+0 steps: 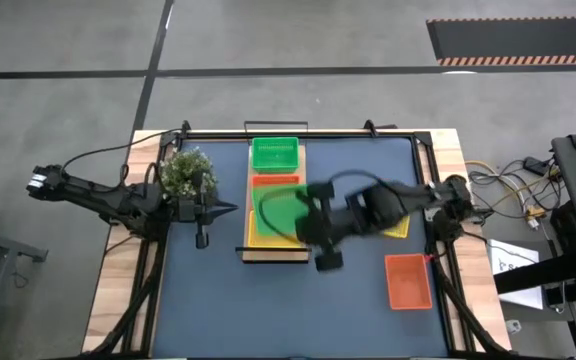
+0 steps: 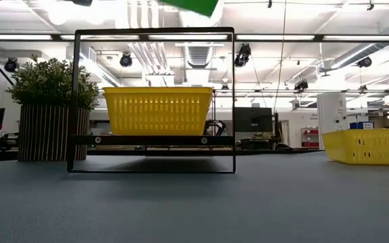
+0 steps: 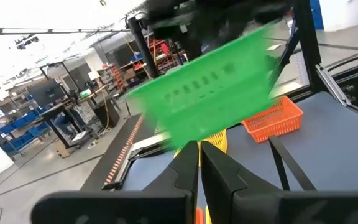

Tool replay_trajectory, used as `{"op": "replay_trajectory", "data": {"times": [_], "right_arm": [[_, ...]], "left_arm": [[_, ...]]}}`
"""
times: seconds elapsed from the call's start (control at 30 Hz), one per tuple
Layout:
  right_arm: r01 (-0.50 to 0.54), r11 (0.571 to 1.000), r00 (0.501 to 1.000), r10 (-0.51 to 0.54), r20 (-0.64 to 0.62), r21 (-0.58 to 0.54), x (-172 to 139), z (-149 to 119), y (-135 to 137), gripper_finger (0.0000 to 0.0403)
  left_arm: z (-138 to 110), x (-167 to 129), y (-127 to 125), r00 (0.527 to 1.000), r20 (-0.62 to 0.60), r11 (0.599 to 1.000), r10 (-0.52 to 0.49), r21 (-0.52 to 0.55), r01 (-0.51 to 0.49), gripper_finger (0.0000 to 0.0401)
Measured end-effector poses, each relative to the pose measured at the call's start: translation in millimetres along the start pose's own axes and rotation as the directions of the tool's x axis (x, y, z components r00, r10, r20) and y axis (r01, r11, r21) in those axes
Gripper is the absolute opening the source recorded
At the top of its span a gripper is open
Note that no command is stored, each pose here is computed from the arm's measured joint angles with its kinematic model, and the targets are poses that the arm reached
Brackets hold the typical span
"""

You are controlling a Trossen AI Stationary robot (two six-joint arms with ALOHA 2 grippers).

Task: Stack baskets on shelf by color
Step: Stack the green bin on the green bin on the shelf

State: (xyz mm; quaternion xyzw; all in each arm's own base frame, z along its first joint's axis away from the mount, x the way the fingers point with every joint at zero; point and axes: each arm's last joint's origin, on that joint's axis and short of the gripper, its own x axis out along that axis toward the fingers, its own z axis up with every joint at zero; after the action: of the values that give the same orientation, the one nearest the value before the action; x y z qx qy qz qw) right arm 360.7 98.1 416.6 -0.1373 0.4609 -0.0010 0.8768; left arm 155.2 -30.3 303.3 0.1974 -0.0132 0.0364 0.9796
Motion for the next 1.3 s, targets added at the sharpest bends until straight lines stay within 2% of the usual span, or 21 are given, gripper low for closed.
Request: {"op": "replay_trajectory", "data": {"times": [0.27, 0.4, 0.57, 0.83, 1.3], "right_arm": [[0.115, 0.993, 0.99, -0.112, -0.08, 0.022, 30.2, -10.3, -92.5, 0.0009], [0.079, 0.995, 0.995, -0.075, -0.072, 0.057, 48.5, -17.1, -134.4, 0.0009], [0.029, 0.996, 0.997, -0.022, -0.078, 0.087, 79.1, -25.3, -168.5, 0.0009], [0.023, 0.995, 0.988, -0.008, -0.156, 0.095, 120.0, -36.2, -188.8, 0.0009], [0.026, 0.996, 0.988, -0.012, -0.154, 0.091, 135.1, -36.0, -191.6, 0.0009]], "left_arm": [[-0.5, -2.4, 0.7, 1.0, -0.004, 1.0, -0.001, 0.001, 0.001, 0.0002], [-1.0, -2.9, 0.7, 1.0, -0.009, 1.0, -0.003, 0.02, 0.004, 0.0002], [-1.6, -3.0, 0.5, 1.0, -0.015, 0.999, -0.005, 0.035, 0.006, 0.0002], [-1.8, -2.7, 0.4, 1.0, -0.019, 0.998, -0.002, 0.058, 0.003, 0.0002], [-4.7, -0.5, -1.6, 0.999, -0.037, 0.998, -0.01, 0.054, 0.012, 0.0002]]}}
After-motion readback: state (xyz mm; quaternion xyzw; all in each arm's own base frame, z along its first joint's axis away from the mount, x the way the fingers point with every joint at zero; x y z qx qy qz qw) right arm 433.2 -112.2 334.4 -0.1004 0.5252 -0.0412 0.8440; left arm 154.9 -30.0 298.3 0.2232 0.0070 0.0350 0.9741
